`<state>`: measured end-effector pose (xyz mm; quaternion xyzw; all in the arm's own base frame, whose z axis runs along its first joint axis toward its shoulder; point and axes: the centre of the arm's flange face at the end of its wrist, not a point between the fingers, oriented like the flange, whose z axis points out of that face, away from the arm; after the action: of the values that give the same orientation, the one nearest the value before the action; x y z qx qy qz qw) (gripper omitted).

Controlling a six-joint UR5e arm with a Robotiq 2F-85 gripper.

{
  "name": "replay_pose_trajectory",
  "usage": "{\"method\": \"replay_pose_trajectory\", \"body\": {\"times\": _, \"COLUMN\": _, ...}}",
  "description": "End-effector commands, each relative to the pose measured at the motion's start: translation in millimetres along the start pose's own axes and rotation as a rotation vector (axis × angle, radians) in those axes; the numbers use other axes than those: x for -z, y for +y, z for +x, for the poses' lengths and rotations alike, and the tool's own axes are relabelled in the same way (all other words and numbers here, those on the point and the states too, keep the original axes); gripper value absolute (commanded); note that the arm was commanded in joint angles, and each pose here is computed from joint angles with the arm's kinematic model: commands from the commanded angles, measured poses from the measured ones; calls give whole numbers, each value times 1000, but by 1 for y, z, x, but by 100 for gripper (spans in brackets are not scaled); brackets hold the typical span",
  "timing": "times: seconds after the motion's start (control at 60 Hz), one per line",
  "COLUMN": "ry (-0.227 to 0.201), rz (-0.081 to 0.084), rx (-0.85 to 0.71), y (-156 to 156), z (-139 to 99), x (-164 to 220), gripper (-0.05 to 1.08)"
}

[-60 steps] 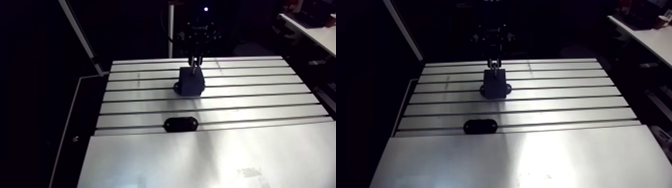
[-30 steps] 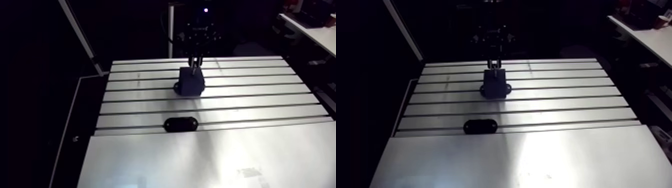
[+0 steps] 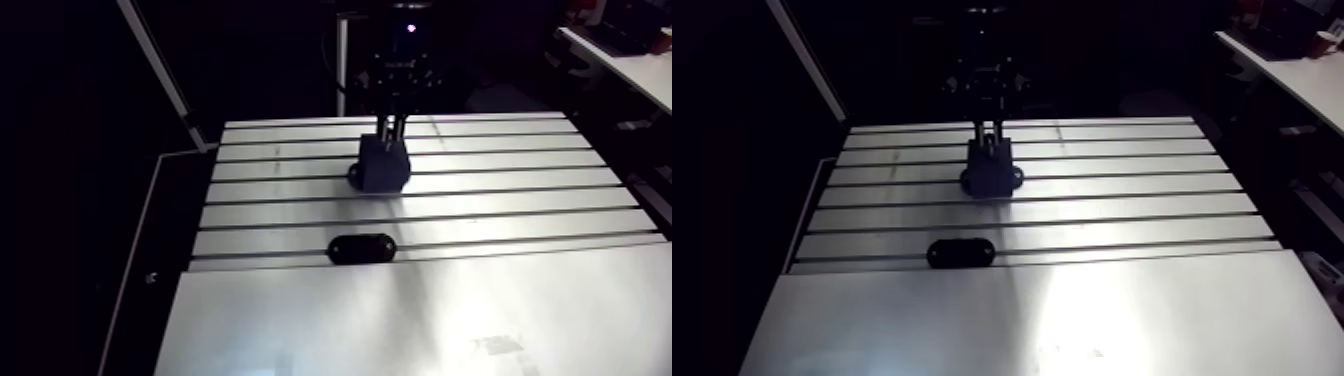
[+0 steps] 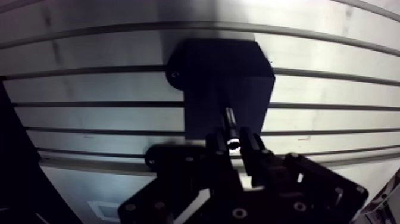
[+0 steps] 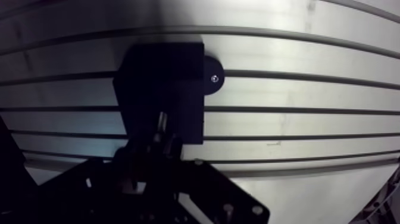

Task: Pick up the M10 bolt and insert it into the hole until fully seated.

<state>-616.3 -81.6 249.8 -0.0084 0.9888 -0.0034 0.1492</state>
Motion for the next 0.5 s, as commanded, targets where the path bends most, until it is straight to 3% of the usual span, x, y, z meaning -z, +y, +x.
{"method": "replay_pose_trajectory", "body": {"times": 0.017, "ry": 6, "rz": -1, "rx": -4, "y": 0, "z": 1, "x": -1, "gripper": 96}}
{"method": "replay_pose_trajectory", "body": {"times": 0.033, "ry": 6, "rz": -3, "rx": -4, "y": 0, "z": 1, "x": -1, "gripper": 70}}
{"method": "replay_pose_trajectory", "body": {"times": 0.05, "ry": 6, "rz": -3, "rx": -4, "y": 0, "z": 1, "x": -1, "gripper": 70}}
{"method": "replay_pose_trajectory", "body": {"times": 0.067, "ry": 7, "rz": -6, "rx": -3, "y": 0, "z": 1, "x": 0, "gripper": 27}}
{"method": "replay_pose_trajectory", "body": {"times": 0.083, "ry": 7, "rz": -6, "rx": -3, "y": 0, "z": 1, "x": 0, "gripper": 27}}
{"method": "replay_pose_trajectory", "body": {"times": 0.1, "ry": 9, "rz": -5, "rx": -3, "y": 0, "z": 1, "x": 0, "gripper": 3}}
{"method": "replay_pose_trajectory", "body": {"times": 0.283, "ry": 59, "rz": -10, "rx": -2, "y": 1, "z": 2, "x": 8, "gripper": 0}}
{"method": "replay_pose_trajectory", "body": {"times": 0.5, "ry": 68, "rz": -6, "rx": -2, "y": 2, "z": 3, "x": 12, "gripper": 0}}
